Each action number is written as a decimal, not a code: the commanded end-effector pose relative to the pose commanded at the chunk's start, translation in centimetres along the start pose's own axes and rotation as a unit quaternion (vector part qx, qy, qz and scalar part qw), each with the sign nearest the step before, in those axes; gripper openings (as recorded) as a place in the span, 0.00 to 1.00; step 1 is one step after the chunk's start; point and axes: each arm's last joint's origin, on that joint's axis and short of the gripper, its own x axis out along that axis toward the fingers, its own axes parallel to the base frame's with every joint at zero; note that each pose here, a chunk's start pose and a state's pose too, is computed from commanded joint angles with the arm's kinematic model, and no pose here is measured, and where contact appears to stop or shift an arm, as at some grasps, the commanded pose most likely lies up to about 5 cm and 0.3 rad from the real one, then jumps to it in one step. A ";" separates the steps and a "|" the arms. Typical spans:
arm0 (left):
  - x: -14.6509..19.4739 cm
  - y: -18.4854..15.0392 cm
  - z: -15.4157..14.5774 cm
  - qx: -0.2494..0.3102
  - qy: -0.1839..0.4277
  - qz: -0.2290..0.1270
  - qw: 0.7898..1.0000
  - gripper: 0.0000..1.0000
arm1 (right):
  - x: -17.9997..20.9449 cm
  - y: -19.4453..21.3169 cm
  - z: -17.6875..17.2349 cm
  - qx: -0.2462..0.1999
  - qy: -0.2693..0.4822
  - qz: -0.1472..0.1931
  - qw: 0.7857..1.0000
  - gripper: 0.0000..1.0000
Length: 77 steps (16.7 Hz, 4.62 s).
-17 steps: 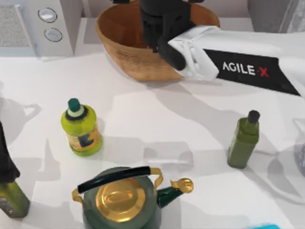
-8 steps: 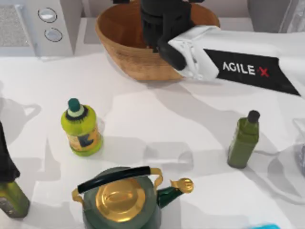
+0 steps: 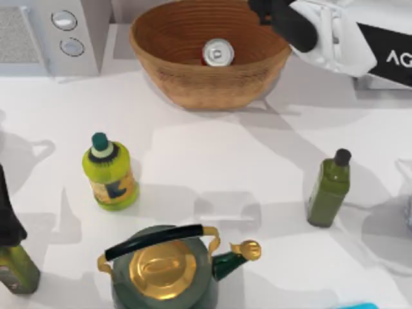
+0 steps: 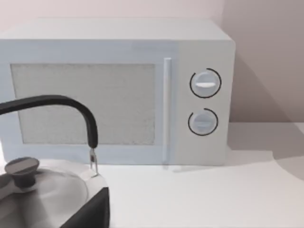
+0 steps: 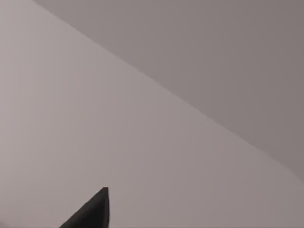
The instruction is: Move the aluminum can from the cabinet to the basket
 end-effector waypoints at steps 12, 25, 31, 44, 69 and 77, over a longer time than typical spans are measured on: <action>0.0 0.0 0.0 0.000 0.000 0.000 1.000 1.00 | -23.4 -22.5 7.8 0.019 -0.059 -0.003 0.998 1.00; 0.0 0.0 0.0 0.000 0.000 0.000 1.000 1.00 | -29.5 -27.4 -13.5 -0.021 0.015 0.005 1.000 1.00; 0.0 0.0 0.0 0.000 0.000 0.000 1.000 1.00 | -29.5 -27.3 -13.2 -0.019 0.014 0.012 1.000 1.00; 0.0 0.0 0.0 0.000 0.000 0.000 1.000 1.00 | -23.4 -32.1 -3.2 -0.054 -0.094 0.104 0.989 1.00; 0.0 0.0 0.0 0.000 0.000 0.000 1.000 1.00 | -22.7 -50.5 -9.0 -0.030 0.012 0.006 0.999 1.00; 0.0 0.0 0.0 0.000 0.000 0.000 1.000 1.00 | -20.3 -54.3 5.4 -0.033 0.011 0.005 0.999 1.00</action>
